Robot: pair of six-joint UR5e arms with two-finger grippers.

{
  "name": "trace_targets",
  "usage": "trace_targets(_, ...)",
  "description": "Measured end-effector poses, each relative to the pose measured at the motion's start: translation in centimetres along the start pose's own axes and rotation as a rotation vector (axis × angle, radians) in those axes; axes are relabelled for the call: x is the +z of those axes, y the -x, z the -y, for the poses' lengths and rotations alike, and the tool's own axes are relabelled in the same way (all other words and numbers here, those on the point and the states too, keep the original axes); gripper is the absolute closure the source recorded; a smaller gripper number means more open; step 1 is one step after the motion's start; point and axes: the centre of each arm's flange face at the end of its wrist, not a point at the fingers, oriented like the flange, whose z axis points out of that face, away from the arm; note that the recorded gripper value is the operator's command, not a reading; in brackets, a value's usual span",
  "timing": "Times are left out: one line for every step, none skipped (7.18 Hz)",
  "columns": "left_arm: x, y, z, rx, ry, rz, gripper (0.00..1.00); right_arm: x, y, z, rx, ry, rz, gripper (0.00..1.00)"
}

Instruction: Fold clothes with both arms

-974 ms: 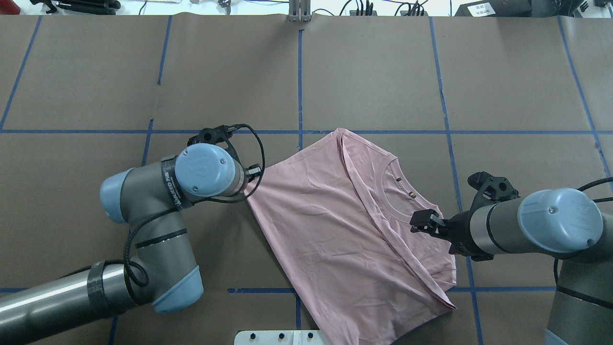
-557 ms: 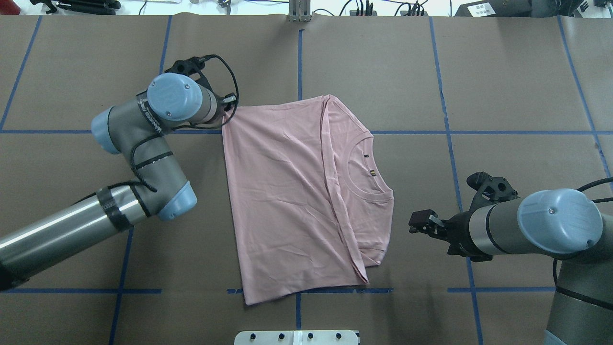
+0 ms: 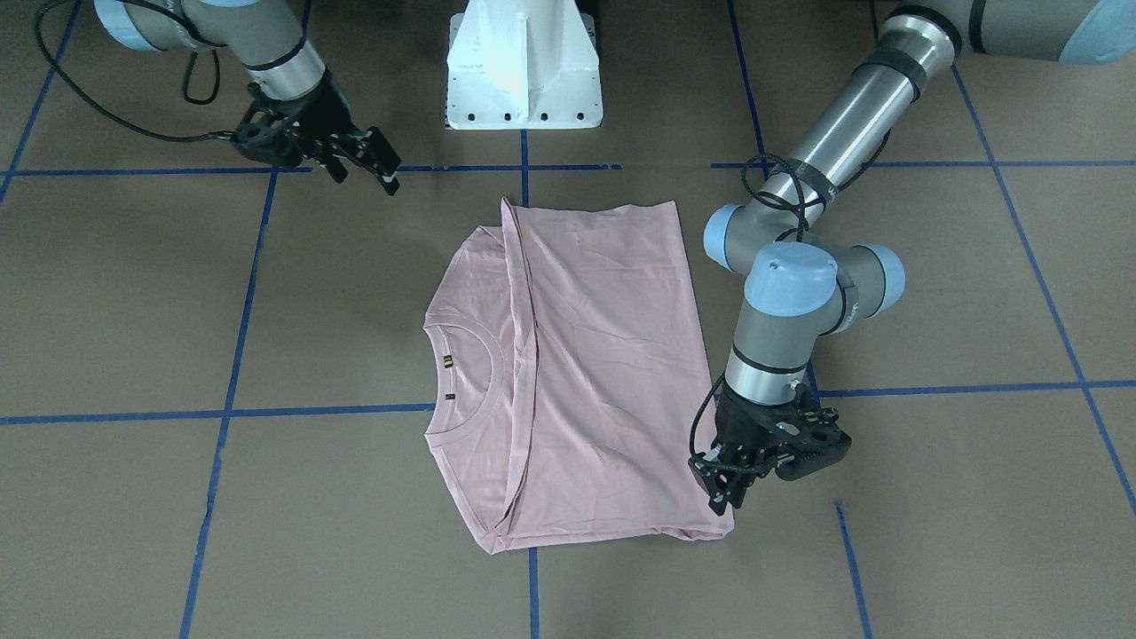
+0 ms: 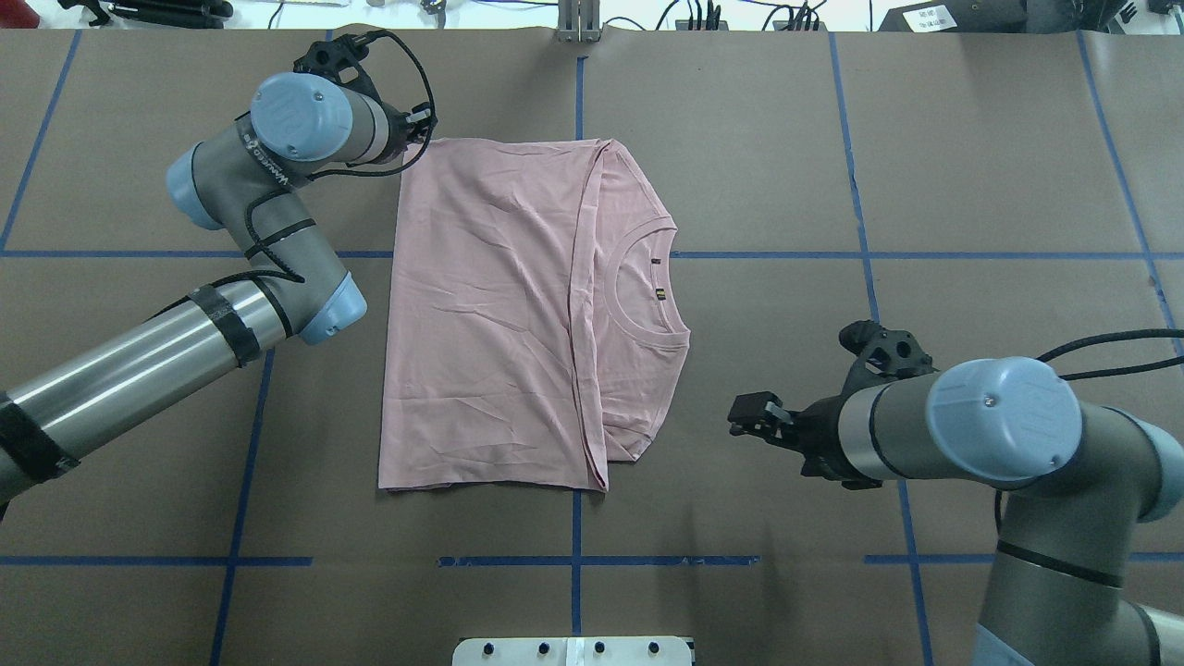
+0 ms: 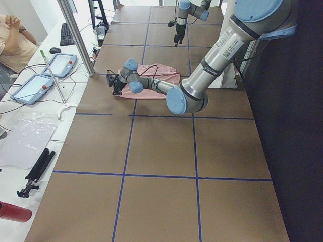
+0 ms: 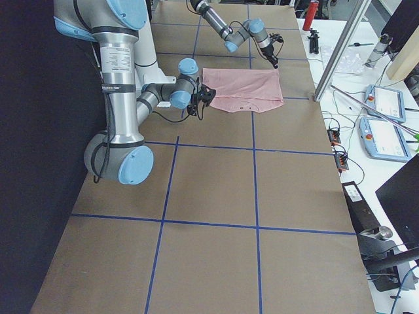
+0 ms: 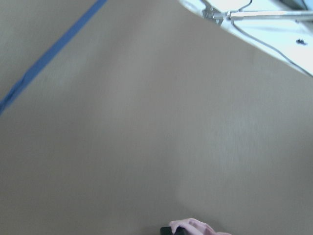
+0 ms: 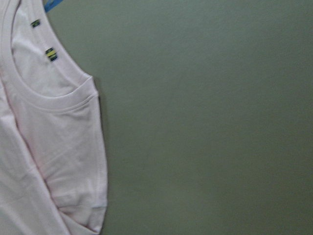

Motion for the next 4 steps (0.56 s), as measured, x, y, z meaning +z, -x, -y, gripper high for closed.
trace_targets(-3.1, -0.7, -2.5, -0.001, 0.038, -0.045, 0.51, 1.9, 2.8, -2.6, -0.008, -0.029, 0.031, 0.07)
trace_targets(-5.5, -1.5, -3.8, -0.011, 0.072, -0.056, 0.51, 3.8, 4.2, -5.3, 0.013, -0.052, 0.046, 0.08)
trace_targets(-6.8, -1.9, -4.3, -0.017, 0.088, -0.056, 0.50, 5.5, 5.0, -7.4, 0.035, -0.068, 0.046, 0.09)
trace_targets(-7.3, -2.2, -4.6, -0.019, 0.096, -0.055, 0.50, 7.4, 6.1, -8.5, 0.048, -0.087, 0.044, 0.09)
